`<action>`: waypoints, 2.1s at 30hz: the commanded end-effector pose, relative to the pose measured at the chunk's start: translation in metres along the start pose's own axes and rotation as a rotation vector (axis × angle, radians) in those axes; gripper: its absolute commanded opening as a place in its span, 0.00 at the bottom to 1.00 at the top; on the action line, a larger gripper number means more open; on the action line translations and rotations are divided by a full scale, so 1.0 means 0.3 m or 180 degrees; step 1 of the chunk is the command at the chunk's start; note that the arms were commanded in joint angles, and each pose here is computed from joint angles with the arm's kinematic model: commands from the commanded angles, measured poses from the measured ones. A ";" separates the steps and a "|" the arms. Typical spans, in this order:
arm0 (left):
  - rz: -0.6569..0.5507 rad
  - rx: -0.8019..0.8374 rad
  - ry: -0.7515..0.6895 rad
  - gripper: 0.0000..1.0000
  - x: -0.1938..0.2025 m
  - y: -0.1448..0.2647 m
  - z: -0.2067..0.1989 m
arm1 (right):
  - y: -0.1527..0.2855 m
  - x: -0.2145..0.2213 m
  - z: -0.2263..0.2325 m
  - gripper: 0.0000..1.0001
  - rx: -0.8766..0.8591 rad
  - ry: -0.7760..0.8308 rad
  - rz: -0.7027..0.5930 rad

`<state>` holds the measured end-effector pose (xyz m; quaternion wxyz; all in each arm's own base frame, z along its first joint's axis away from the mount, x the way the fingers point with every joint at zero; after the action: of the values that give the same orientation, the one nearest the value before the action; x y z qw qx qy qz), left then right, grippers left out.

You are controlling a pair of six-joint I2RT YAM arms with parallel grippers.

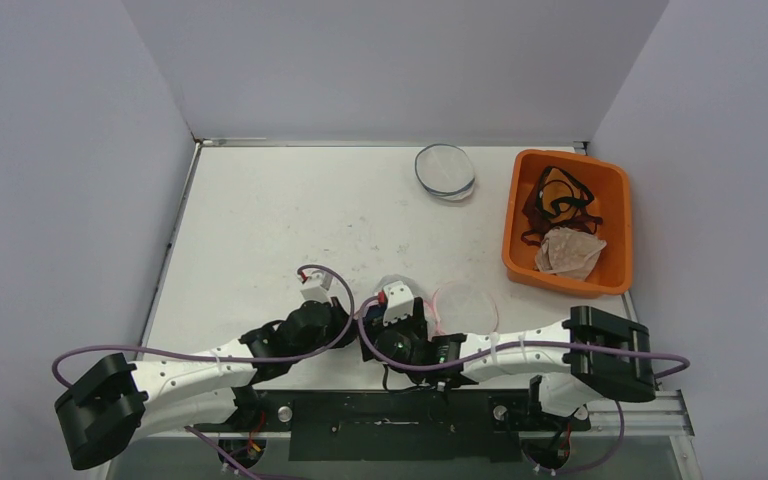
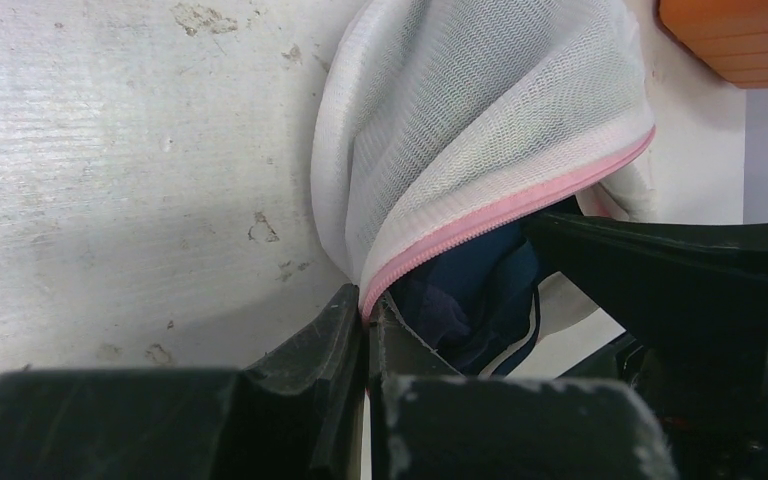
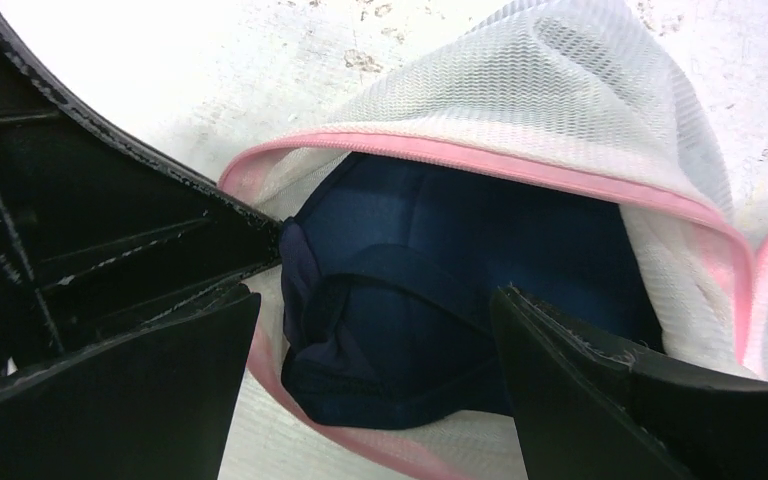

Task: Unzip the laundry bag and remove the bra
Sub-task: Pick up the bra from the laundry bag.

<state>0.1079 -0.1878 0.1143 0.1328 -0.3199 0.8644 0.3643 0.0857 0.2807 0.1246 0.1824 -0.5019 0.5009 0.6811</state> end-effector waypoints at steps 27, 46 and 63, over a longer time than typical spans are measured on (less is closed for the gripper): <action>-0.0096 0.0278 0.0101 0.00 -0.019 0.017 -0.068 | -0.066 0.007 -0.084 0.05 0.0393 -0.0236 0.0060; -0.0413 0.0339 0.0008 0.00 -0.138 0.063 -0.178 | 0.123 -0.106 -0.083 0.05 -0.1343 0.0730 0.0049; -0.0557 0.0211 -0.0028 0.00 -0.200 0.057 -0.193 | 0.195 -0.168 -0.080 0.05 -0.1716 0.0742 -0.0364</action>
<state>0.1342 -0.1868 0.1808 0.1711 -0.3778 0.8448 0.3381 0.0786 0.2422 0.1603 -0.0211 -0.6079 0.3716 0.7014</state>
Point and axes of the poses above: each gripper's point midway between its finger pads, its own y axis back along the fingers, its own z axis along the line the jaws close on, x = y × z, the point moved 10 cm from there along y, back along the fingers, and after that the axes turned 9 degrees about y, right-handed, at the moved point
